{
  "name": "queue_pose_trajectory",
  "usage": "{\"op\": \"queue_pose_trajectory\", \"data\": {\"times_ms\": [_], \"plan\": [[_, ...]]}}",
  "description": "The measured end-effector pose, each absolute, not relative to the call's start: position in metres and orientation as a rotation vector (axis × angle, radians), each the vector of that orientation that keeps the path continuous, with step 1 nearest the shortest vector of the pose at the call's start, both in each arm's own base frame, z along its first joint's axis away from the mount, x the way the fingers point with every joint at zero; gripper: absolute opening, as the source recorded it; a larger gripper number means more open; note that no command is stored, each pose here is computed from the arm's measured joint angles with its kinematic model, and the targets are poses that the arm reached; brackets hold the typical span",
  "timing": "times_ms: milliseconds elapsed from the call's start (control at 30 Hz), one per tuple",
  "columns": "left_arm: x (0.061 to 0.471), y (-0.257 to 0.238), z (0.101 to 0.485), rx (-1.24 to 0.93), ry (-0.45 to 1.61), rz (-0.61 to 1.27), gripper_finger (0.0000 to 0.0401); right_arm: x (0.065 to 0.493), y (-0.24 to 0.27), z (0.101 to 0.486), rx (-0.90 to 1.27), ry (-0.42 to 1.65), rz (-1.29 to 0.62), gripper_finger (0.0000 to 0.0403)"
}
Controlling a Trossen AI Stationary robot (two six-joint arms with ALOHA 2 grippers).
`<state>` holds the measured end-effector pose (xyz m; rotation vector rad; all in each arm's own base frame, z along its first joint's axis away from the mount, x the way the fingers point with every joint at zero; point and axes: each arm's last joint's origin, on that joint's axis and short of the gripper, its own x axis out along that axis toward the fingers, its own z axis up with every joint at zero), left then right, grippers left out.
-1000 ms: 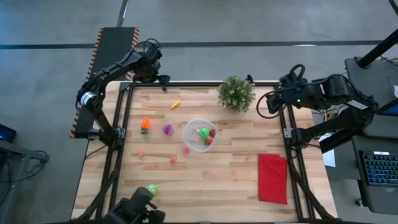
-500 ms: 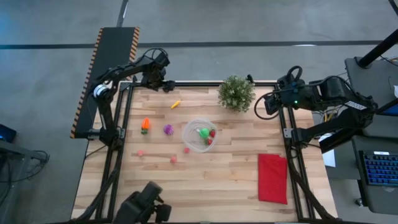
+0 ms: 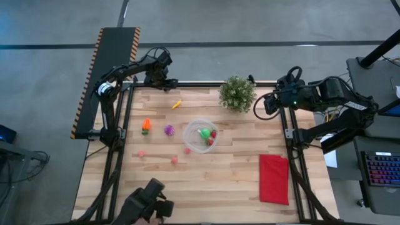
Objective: Pick and placing Produce into tupperware
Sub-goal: Put the blackberry into the transparent bin
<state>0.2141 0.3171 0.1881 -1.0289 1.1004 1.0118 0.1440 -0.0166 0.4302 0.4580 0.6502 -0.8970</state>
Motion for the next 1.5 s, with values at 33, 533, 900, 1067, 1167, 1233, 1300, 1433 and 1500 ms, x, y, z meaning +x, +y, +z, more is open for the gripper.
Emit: {"op": "queue_pose_trajectory", "data": {"times_ms": [33, 533, 900, 1067, 1167, 1233, 1300, 1433, 1500], "plan": [[0.214, 0.318, 0.185, -1.031, 1.108, 1.01, 0.0192, 0.144, -0.017, 0.43, 0.458, 0.65, -0.897, 0.0235], [0.206, 0.333, 0.182, -1.022, 1.067, 1.062, 0.018, 0.144, -0.017, 0.43, 0.459, 0.647, -0.897, 0.0235], [0.202, 0.337, 0.181, -1.027, 1.048, 1.07, 0.018, 0.144, -0.017, 0.43, 0.454, 0.647, -0.898, 0.0235], [0.203, 0.337, 0.179, -1.019, 1.033, 1.068, 0.018, 0.144, -0.017, 0.43, 0.456, 0.646, -0.899, 0.0235], [0.202, 0.335, 0.175, -1.022, 1.042, 1.067, 0.018, 0.144, -0.017, 0.43, 0.458, 0.645, -0.899, 0.0235], [0.201, 0.334, 0.171, -1.026, 1.051, 1.065, 0.018, 0.144, -0.017, 0.431, 0.462, 0.643, -0.901, 0.0235], [0.2, 0.333, 0.169, -1.029, 1.057, 1.065, 0.018, 0.144, -0.017, 0.431, 0.464, 0.642, -0.902, 0.0235], [0.201, 0.334, 0.168, -1.017, 1.032, 1.068, 0.018, 0.144, -0.017, 0.431, 0.465, 0.641, -0.901, 0.0235], [0.202, 0.334, 0.167, -1.015, 1.029, 1.067, 0.0179, 0.145, -0.017, 0.431, 0.467, 0.639, -0.902, 0.0235]]}}
